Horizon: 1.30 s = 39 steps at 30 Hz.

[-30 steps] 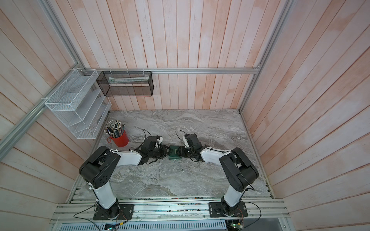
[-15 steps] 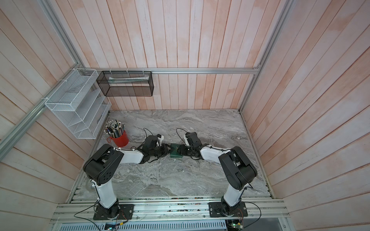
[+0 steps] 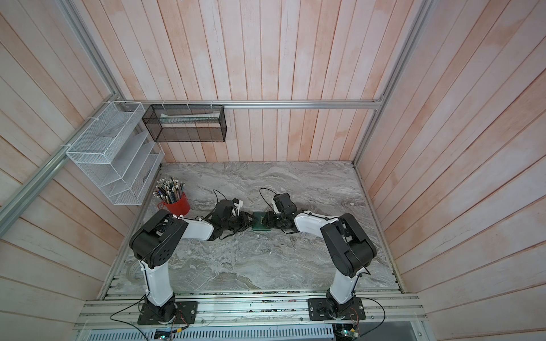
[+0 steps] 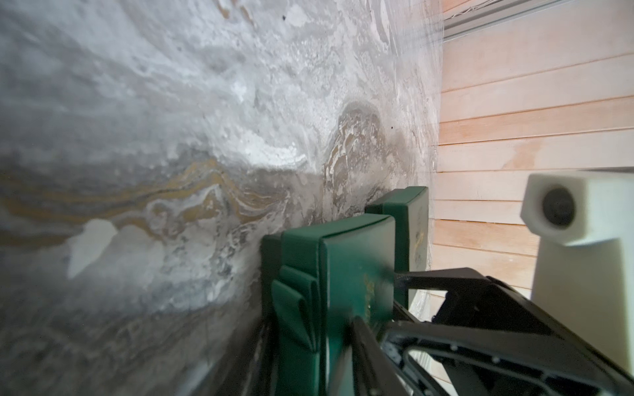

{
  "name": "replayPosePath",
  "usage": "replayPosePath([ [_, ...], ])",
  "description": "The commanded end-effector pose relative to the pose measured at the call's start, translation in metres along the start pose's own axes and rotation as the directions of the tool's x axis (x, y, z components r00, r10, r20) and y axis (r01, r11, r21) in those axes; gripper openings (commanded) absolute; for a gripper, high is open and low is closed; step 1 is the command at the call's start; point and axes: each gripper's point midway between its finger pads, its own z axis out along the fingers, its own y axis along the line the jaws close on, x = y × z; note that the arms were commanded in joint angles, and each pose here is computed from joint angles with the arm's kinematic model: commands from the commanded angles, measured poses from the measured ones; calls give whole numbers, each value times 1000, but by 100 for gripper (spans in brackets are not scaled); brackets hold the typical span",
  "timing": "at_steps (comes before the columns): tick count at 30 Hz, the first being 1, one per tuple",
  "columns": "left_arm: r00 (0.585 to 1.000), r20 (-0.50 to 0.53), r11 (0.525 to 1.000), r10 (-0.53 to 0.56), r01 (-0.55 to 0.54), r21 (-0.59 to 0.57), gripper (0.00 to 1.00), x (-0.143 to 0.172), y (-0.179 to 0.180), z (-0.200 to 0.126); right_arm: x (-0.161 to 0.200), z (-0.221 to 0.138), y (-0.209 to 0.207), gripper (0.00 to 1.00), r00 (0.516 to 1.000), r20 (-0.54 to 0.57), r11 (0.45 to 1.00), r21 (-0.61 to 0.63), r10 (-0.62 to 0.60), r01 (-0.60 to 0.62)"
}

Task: Take the rings out of the lift-off lid box
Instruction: Close the lid on the jewelry box.

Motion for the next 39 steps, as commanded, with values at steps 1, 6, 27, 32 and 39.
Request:
replayPosePath([
  [1,957,-256,986,-135,104,-133,44,82,51,13,28,11,31,48,993,-112,993,-115,-43,30],
  [6,975,-213,993,-64,40,-114,52,65,34,5,27,9,25,48,992,-120,996,-81,-31,21],
  [27,994,38,947,102,-85,-311,89,-31,13,-64,6,-25,-69,47,994,-30,962,256,103,-92],
  [32,989,72,926,133,-97,-365,90,-51,19,-79,-1,-32,-70,47,996,-15,959,272,85,-78],
  [39,969,139,855,204,-107,-508,97,-74,30,-111,-27,-49,-32,54,997,79,992,119,19,-29],
])
